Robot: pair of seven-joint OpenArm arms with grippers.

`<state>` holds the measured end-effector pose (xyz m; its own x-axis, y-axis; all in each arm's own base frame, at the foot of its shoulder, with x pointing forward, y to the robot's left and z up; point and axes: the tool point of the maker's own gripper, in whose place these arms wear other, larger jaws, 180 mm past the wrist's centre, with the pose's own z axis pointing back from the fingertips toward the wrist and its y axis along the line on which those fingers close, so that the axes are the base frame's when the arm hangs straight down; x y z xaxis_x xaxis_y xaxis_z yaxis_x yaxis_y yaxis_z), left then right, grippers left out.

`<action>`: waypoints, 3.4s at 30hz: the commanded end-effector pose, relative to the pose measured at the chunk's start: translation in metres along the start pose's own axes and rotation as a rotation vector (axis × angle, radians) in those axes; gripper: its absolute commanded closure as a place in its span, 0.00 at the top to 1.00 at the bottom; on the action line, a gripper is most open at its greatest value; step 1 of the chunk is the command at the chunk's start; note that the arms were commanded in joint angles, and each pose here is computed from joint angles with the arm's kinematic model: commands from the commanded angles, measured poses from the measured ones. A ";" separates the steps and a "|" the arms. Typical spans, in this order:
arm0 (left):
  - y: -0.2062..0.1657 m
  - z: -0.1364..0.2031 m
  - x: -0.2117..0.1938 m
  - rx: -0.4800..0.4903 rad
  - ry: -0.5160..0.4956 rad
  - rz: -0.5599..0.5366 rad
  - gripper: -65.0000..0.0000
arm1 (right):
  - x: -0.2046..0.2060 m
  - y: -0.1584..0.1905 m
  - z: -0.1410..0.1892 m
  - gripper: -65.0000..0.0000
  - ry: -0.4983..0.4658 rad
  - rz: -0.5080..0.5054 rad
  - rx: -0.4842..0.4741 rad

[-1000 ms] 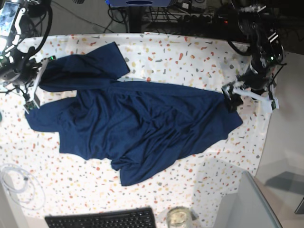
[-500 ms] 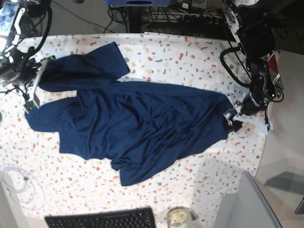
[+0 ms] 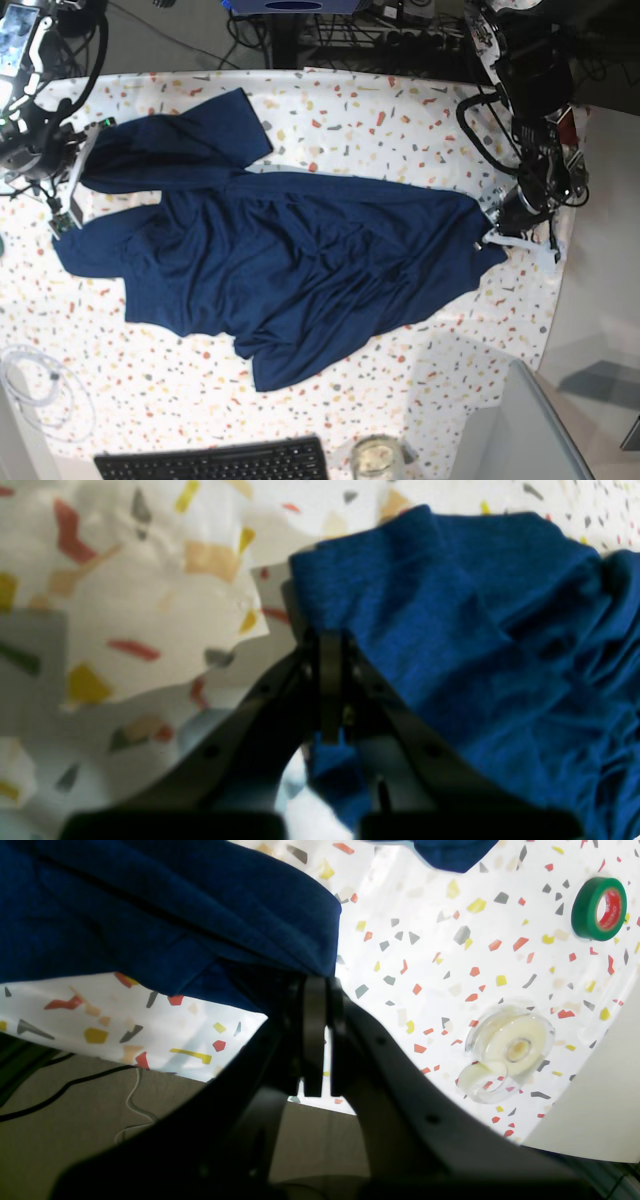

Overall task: Layout the t-shirt on the table in an organized manner, then fold the t-shirt properly
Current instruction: 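Hold the shirt edge with the left gripper while the right gripper holds its corner, then regrasp the shirt corner with the right gripper and pull it outward, then pull the shirt taut between both grippers, stretching it apart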

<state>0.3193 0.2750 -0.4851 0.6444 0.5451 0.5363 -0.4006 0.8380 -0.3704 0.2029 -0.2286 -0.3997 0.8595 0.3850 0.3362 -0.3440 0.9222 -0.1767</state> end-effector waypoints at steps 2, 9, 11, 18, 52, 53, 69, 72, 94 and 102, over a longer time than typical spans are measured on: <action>0.006 0.012 0.015 0.019 -0.042 -0.040 0.00 | 0.000 -0.002 -0.003 0.00 -0.001 0.000 0.003; 0.004 0.055 0.014 0.030 -0.134 -0.141 0.00 | -0.017 0.008 -0.016 0.00 0.054 -0.021 0.050; 0.003 0.061 0.006 0.029 -0.135 -0.148 0.00 | -0.020 0.011 -0.019 0.00 0.065 -0.025 0.062; 0.006 0.064 -0.011 0.034 -0.110 -0.142 0.00 | -0.022 0.054 -0.030 0.00 0.097 0.053 0.165; 0.057 0.085 -0.020 0.137 -0.123 -0.049 0.00 | 0.124 0.020 -0.105 0.56 -0.093 -0.097 0.316; 0.060 0.087 -0.022 0.144 -0.118 -0.054 0.00 | 0.123 0.021 -0.107 0.56 -0.094 -0.101 0.321; 0.057 0.086 -0.026 0.138 -0.110 -0.061 0.00 | 0.108 0.021 -0.101 0.03 -0.102 -0.086 0.292; 0.057 0.086 -0.026 0.138 -0.110 -0.061 0.00 | 0.097 0.010 -0.085 0.00 -0.097 -0.046 0.227; 0.063 0.089 -0.030 0.149 -0.101 -0.060 0.00 | 0.049 -0.024 -0.040 0.78 -0.111 -0.250 0.074; 0.060 0.088 -0.031 0.144 -0.099 -0.062 0.00 | 0.023 -0.045 -0.098 0.89 0.012 -0.547 0.257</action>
<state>0.2101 0.3034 -0.4679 0.6281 0.5020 0.5946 -0.4653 0.8547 -0.2301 0.2598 -0.2596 -0.4874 0.9566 -0.1445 0.2531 0.0790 0.9645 0.2521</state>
